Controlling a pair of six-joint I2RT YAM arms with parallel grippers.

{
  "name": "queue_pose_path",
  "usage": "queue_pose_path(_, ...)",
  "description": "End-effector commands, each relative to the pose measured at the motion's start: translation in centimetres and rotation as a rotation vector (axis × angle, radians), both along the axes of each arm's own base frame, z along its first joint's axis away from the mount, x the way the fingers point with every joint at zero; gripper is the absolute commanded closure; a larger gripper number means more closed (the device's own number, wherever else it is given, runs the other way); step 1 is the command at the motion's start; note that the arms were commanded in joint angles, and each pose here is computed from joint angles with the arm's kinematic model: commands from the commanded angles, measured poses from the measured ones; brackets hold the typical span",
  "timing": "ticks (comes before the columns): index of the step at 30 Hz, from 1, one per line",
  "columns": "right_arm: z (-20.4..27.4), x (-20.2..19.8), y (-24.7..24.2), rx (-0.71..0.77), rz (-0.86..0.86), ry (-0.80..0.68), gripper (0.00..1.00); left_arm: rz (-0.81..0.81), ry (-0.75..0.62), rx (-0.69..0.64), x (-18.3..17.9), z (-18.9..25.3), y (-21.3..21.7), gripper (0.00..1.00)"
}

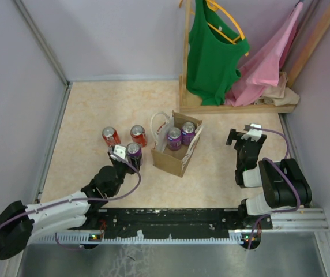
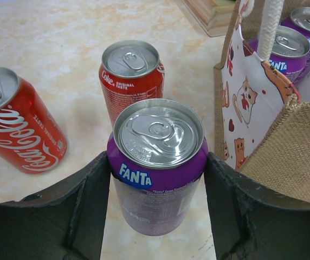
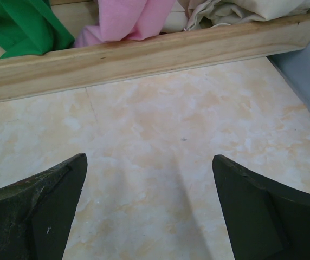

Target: Take the beverage out of the canvas bag

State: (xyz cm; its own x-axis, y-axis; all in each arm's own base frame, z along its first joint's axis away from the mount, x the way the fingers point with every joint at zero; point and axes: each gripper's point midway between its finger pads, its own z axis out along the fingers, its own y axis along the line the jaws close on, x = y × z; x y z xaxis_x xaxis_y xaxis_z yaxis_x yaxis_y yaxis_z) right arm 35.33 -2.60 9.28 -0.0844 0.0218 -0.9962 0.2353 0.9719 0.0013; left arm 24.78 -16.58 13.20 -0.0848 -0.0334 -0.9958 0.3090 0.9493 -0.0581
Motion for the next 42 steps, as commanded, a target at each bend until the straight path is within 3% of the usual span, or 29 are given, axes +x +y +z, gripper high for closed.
queue_pose_path(1, 1.6, 0.7, 0.0, 0.007, -0.004, -0.055, 0.01, -0.028, -0.074, -0.166, 0.2, 3.2, -1.3, 1.0)
queue_pose_path(9, 1.6, 0.6, -0.1, 0.006, -0.005, -0.055, 0.01, -0.034, -0.085, -0.179, -0.1, 2.1, -1.1, 0.99)
queue_pose_path(16, 1.6, 0.7, 0.0, 0.006, -0.004, -0.056, 0.01, -0.034, -0.076, -0.183, -0.2, 1.2, -1.0, 0.84)
queue_pose_path(18, 1.5, 0.7, -0.1, 0.006, -0.005, -0.055, 0.01, -0.03, -0.061, -0.181, -0.2, 0.8, -0.9, 0.76)
queue_pose_path(22, 1.6, 0.7, 0.0, 0.006, -0.004, -0.056, 0.01, -0.02, -0.036, -0.182, -0.3, 0.2, -0.8, 0.4)
queue_pose_path(26, 1.6, 0.7, 0.0, 0.007, -0.004, -0.056, 0.01, -0.029, -0.018, -0.174, -0.5, 0.0, -0.9, 0.19)
queue_pose_path(28, 1.5, 0.6, -0.1, 0.006, -0.005, -0.054, 0.01, -0.038, -0.014, -0.176, -0.6, 0.1, -0.9, 0.01)
queue_pose_path(35, 1.6, 0.7, -0.1, 0.006, -0.004, -0.055, 0.01, -0.03, -0.027, -0.178, -0.5, 1.2, -0.8, 0.0)
queue_pose_path(42, 1.5, 0.6, 0.0, 0.006, -0.004, -0.054, 0.01, -0.044, -0.056, -0.114, 1.1, 7.2, -2.8, 0.0)
